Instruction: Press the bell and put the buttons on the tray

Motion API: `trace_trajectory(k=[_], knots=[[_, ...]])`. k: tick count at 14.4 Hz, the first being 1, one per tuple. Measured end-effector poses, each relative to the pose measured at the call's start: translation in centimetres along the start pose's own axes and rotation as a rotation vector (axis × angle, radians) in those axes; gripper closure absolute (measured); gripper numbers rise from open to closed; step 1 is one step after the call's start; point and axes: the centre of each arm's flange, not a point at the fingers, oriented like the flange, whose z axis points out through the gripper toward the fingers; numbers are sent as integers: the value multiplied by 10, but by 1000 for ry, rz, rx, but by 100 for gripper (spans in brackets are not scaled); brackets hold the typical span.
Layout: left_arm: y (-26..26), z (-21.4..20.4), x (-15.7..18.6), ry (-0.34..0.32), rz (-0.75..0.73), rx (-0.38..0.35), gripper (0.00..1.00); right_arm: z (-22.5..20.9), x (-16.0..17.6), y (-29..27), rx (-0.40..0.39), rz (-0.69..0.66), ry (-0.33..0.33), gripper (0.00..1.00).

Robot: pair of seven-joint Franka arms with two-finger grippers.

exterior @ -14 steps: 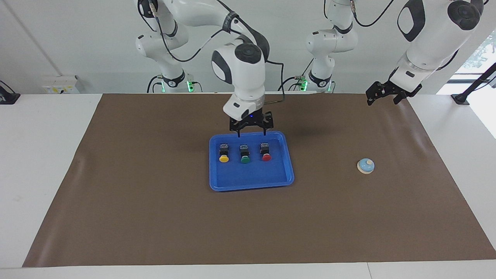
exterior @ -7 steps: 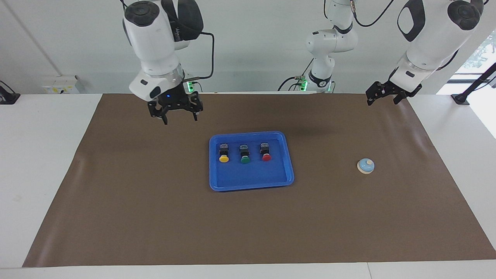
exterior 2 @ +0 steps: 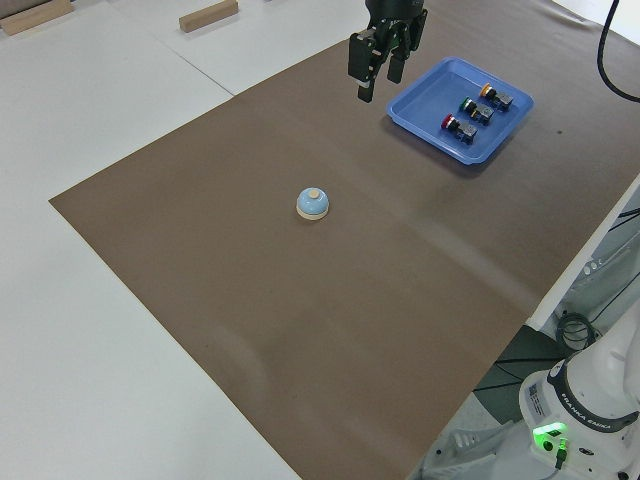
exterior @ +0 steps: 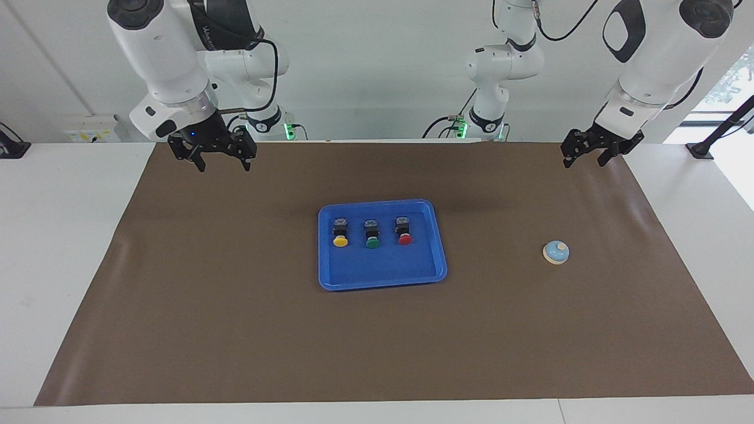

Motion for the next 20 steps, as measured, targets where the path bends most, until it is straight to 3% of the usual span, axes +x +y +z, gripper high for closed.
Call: trace_trajectory(k=[5, 6, 11, 17, 20], knots=[[-3, 13, 4, 15, -8, -1, 95, 2, 3, 29, 3, 53, 10, 0], [-3, 20, 6, 15, -8, -1, 99, 2, 3, 34, 1, 60, 11, 0], [-15, 69, 16, 27, -31, -3, 99, 2, 4, 42, -26, 70, 14, 0], [-32, 187, 49, 72, -59, -12, 99, 2, 3, 39, -27, 64, 13, 0], [-34, 222, 56, 85, -61, -15, 99, 2, 3, 39, -27, 64, 13, 0]])
